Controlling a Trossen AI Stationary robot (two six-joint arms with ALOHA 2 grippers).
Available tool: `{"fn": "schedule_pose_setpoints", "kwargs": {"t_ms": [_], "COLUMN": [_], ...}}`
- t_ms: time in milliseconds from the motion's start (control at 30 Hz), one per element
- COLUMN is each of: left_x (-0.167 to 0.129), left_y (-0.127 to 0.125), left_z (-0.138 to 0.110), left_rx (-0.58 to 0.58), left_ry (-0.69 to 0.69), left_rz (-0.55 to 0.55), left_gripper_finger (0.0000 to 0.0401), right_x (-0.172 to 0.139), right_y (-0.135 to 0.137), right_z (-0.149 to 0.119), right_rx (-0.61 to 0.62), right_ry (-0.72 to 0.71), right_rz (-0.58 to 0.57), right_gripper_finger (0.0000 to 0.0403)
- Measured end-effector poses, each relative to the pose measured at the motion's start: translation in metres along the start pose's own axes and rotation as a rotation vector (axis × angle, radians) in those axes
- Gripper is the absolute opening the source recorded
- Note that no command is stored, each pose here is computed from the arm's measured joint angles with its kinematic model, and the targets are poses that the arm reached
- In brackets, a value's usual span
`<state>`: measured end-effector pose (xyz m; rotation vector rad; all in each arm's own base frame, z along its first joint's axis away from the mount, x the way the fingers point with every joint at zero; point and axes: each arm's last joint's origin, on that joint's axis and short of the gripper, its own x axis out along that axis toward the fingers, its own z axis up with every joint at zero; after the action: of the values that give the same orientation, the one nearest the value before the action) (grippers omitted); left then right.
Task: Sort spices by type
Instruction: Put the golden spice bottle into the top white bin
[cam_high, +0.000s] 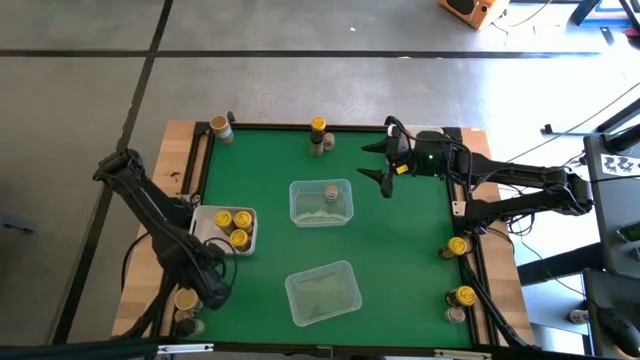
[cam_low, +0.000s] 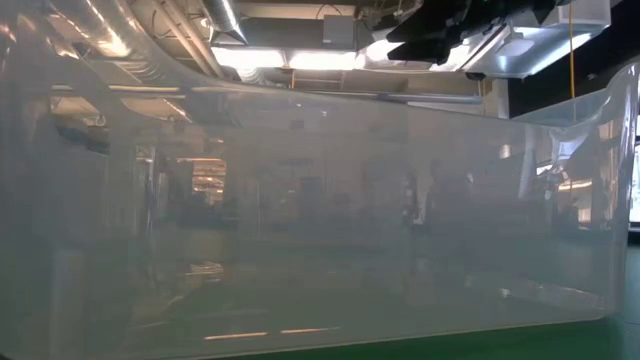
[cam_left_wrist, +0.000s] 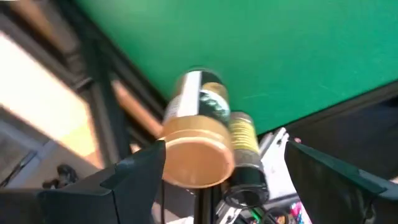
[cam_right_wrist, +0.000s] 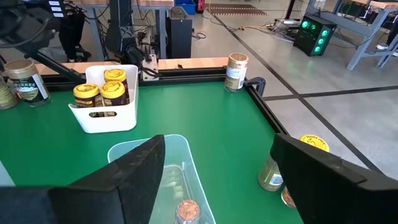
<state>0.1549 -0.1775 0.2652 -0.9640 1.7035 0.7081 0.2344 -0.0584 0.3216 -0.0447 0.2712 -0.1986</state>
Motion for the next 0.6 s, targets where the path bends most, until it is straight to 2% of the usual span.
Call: {"fn": "schedule_pose_setpoints", "kwargs": {"t_ms": [333, 600], "left_x": [0.008, 0.022], "left_y": [0.006, 0.007], "left_z": [-0.026, -0.039], "left_rx": [-0.075, -0.074], "left_ry": [0.012, -0.015], "left_rz": [0.003, 0.051], "left_gripper_finger": [0.0324, 0.0324], "right_x": [0.000, 0.000], "right_y": [0.000, 0.000], "right_z": [0.000, 0.000], "right_rx": [0.001, 0.003], "right_ry": [-0.005, -0.003], "right_rz": [0.000, -0.001], "right_gripper_finger": [0.0299, 0.0299]}}
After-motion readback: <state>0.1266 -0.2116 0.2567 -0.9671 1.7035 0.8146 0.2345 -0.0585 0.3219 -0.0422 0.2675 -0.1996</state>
